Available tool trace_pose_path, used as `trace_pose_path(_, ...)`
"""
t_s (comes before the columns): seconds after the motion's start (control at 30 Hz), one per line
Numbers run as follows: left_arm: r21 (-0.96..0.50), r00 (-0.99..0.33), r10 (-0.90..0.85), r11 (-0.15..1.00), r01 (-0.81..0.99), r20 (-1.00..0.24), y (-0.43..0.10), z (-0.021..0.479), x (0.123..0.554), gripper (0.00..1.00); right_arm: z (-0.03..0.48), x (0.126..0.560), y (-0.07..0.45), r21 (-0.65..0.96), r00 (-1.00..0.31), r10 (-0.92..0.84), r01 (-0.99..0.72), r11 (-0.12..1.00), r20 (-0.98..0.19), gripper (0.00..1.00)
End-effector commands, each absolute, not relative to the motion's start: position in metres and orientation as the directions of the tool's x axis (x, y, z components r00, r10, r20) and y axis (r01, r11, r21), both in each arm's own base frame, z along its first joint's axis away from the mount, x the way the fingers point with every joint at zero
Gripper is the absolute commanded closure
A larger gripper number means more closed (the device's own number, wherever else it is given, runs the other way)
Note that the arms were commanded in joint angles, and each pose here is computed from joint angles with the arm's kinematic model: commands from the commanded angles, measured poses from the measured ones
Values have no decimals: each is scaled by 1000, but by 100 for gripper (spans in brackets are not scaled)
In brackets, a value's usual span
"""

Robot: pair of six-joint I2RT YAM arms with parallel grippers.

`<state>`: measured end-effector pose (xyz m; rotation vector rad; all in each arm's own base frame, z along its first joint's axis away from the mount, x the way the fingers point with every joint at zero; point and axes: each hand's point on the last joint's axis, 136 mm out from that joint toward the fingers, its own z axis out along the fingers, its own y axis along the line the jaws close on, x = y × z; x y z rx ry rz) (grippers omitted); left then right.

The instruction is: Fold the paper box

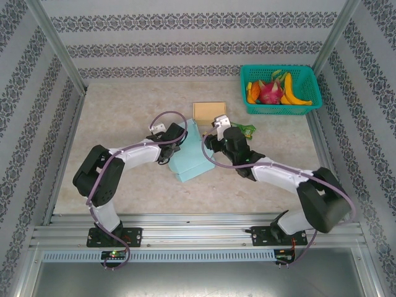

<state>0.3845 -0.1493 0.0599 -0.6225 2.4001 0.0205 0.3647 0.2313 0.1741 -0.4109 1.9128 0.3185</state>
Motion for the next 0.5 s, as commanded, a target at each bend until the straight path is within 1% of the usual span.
trace_pose_path(0.0, -78, -694, -350, 917, -392, -629, -145, 70, 391, 100, 174, 340, 230, 113, -406, -90, -451, 886, -910, 36)
trace_pose_path(0.17, -110, -703, -244, 967, -231, -669, -158, 94, 397, 100, 197, 318, 200, 134, -428, -49, -389, 911, -903, 33)
trace_pose_path(0.27, -147, -696, -144, 988, -55, -704, -177, 121, 397, 100, 210, 303, 180, 166, -462, -21, -360, 918, -886, 33)
trace_pose_path(0.3, -162, -689, -124, 987, -10, -714, -183, 130, 395, 100, 215, 297, 171, 163, -463, -21, -354, 921, -886, 31)
trace_pose_path(0.4, -190, -648, -74, 975, 111, -758, -193, 156, 388, 98, 229, 287, 142, 144, -423, -4, -319, 937, -906, 26)
trace_pose_path(0.47, -173, -632, -19, 968, 182, -775, -196, 173, 382, 97, 235, 281, 125, 158, -386, 35, -292, 943, -922, 24)
